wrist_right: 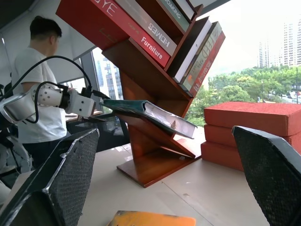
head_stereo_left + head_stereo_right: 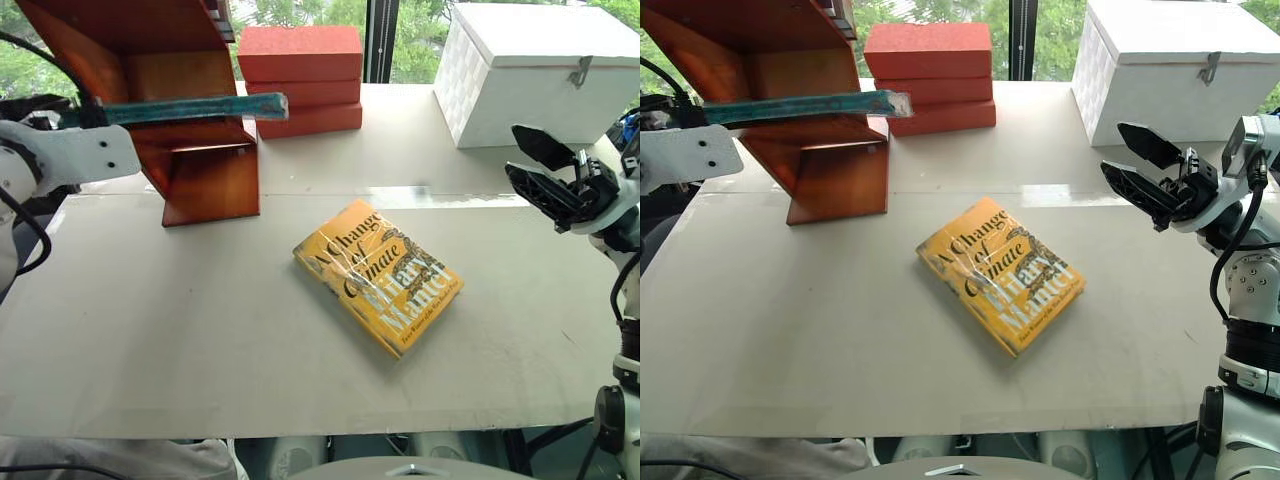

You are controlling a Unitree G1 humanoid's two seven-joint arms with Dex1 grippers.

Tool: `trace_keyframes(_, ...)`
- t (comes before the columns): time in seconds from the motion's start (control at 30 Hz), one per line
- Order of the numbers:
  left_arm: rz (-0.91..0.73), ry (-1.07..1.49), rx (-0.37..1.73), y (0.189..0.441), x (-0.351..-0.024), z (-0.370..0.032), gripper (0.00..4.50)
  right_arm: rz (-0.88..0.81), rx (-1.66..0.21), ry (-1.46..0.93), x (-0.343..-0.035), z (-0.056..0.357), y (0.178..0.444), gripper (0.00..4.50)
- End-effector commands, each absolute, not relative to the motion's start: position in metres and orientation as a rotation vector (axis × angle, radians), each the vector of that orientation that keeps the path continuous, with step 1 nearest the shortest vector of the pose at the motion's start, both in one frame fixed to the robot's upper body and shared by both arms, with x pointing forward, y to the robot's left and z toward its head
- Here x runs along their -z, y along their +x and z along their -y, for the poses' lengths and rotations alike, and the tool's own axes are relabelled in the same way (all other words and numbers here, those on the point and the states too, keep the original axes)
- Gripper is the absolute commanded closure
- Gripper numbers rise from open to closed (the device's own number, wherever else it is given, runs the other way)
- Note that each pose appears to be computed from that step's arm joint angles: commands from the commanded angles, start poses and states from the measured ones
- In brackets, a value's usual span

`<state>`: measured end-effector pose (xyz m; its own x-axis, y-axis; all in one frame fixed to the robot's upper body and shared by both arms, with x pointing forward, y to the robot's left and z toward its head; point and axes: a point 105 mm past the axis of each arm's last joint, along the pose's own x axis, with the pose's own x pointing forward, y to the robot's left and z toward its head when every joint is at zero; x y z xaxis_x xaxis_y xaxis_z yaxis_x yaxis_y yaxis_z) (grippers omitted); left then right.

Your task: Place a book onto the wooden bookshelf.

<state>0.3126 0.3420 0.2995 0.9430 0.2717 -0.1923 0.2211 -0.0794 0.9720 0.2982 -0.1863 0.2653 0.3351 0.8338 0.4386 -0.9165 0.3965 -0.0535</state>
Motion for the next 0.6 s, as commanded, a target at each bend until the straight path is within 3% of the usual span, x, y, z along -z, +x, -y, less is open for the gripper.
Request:
trace_keyframes(0.03,-0.348,1.66,-0.141,0.302,-0.324,-0.345,0.08,0.48,-1.155,0.186,-0.275,0.189,0.295,0.0)
trace_keyframes(0.13,-0.286,1.651,-0.181,0.3,-0.332,-0.34,0.08,0.473,-1.155,0.184,-0.273,0.189,0.297,0.0)
trace_keyframes(0.27,-0.011,1.538,-0.206,0.299,-0.339,-0.309,0.08,0.473,-1.148,0.199,-0.269,0.187,0.298,0.0)
trace_keyframes(0.43,0.194,1.35,-0.17,0.291,-0.336,-0.282,0.08,0.429,-1.128,0.18,-0.259,0.192,0.292,0.0)
trace_keyframes(0.6,0.17,0.732,0.261,0.289,-0.234,-0.223,0.08,0.302,-1.028,0.067,-0.221,0.208,0.286,0.0)
